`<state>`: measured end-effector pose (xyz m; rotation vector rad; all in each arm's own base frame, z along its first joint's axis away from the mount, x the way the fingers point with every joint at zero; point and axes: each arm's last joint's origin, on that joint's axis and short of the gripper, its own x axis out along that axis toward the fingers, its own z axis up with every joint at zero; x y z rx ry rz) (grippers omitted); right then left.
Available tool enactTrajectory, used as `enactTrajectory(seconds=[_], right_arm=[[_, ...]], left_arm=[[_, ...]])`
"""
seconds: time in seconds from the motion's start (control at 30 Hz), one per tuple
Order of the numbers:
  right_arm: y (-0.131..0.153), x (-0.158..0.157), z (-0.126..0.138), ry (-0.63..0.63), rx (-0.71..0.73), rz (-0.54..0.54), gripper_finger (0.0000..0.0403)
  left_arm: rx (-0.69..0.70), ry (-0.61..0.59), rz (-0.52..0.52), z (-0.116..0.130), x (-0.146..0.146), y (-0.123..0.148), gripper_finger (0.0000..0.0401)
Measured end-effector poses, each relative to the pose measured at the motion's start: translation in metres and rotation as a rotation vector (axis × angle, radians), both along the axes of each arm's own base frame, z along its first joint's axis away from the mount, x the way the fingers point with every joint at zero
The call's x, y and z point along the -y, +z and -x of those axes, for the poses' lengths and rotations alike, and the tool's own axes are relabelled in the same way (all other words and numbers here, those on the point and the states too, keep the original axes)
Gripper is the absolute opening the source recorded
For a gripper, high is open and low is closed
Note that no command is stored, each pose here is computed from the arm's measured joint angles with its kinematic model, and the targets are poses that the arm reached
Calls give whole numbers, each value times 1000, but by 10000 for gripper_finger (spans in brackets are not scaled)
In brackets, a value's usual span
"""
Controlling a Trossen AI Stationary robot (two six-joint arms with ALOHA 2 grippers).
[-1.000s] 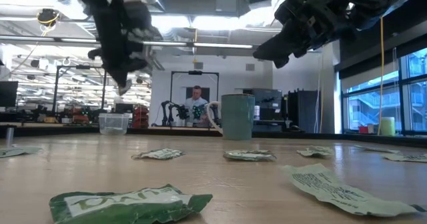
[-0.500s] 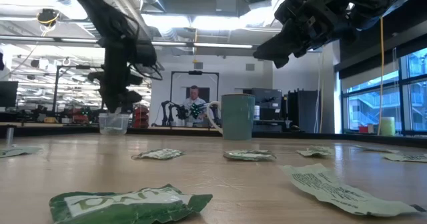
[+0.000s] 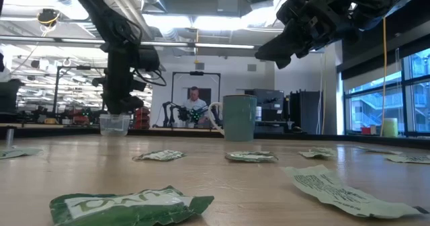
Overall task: Pick and place Stevia / Truvia into bins
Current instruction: Put the truvia packet into the transparent bin, then put the stevia packet into the transparent bin
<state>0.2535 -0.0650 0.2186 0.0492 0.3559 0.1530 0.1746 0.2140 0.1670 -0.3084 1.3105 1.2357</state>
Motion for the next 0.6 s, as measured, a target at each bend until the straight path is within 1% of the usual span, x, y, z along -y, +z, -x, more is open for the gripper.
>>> enactTrajectory(seconds=[0.17, 0.27, 0.37, 0.5, 0.6], right_arm=[[0, 0, 0, 0, -1, 0, 110], [0, 0, 0, 0, -2, -1, 110], [0, 0, 0, 0, -3, -1, 110], [0, 0, 0, 0, -3, -1, 110], [0, 0, 0, 0, -3, -1, 110]], left_arm=[[-1, -1, 0, 0, 0, 0, 40], [-29, -37, 1, 0, 0, 1, 48], [-24, -63, -22, 0, 3, 10, 54], [38, -92, -66, -1, 12, 28, 58], [148, -158, -48, -5, 23, 41, 56]])
